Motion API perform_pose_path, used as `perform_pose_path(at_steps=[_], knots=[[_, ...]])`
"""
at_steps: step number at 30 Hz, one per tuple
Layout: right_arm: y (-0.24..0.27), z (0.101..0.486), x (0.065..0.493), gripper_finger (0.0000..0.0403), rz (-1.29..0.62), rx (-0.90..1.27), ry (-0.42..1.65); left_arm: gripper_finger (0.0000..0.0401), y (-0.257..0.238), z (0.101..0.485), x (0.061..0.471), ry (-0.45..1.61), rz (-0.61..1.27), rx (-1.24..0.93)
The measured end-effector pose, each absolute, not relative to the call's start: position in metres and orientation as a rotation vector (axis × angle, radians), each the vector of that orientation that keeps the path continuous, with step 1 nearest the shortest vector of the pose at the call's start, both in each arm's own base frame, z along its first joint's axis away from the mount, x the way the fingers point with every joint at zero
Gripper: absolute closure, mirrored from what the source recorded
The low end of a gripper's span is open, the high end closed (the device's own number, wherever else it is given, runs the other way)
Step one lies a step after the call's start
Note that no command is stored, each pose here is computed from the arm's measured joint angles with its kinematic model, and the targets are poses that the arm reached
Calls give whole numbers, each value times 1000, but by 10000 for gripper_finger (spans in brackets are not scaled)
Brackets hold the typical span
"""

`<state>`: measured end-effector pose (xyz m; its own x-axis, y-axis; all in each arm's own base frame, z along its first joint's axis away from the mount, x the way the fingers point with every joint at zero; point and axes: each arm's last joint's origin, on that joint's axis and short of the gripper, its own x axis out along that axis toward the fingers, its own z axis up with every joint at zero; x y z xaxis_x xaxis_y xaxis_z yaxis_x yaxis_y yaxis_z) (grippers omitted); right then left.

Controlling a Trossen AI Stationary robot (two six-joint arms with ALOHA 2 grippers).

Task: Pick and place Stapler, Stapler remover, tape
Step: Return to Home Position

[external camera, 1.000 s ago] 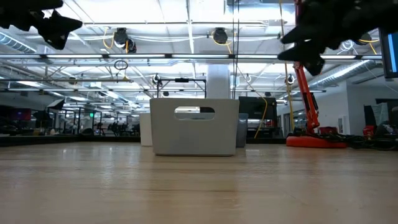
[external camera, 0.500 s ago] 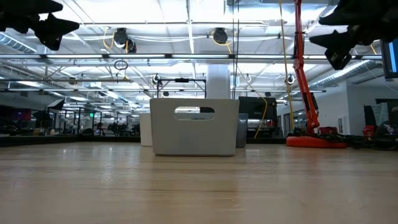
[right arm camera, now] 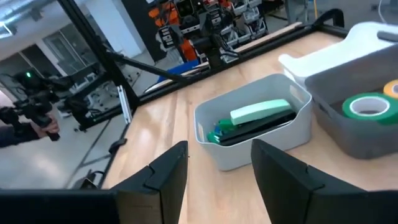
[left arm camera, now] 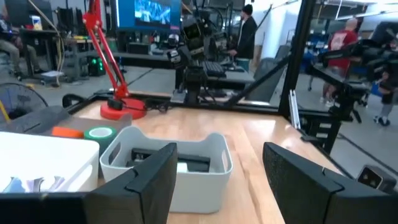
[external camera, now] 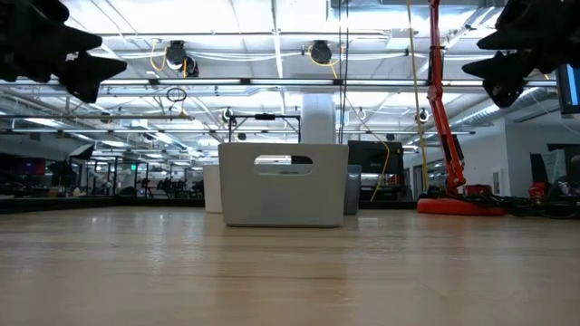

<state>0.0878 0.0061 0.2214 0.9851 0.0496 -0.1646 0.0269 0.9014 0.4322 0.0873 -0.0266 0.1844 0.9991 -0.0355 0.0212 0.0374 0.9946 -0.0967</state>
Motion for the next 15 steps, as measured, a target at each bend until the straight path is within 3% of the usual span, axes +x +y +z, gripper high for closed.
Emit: perform_pose_path(at_steps=[5,15], knots=[[6,215,89,232,9,396,188,160,-28,180,87,17,-68,-82],[7,165,105,232,13,450,78,160,-29,175,87,76,-98,-83]])
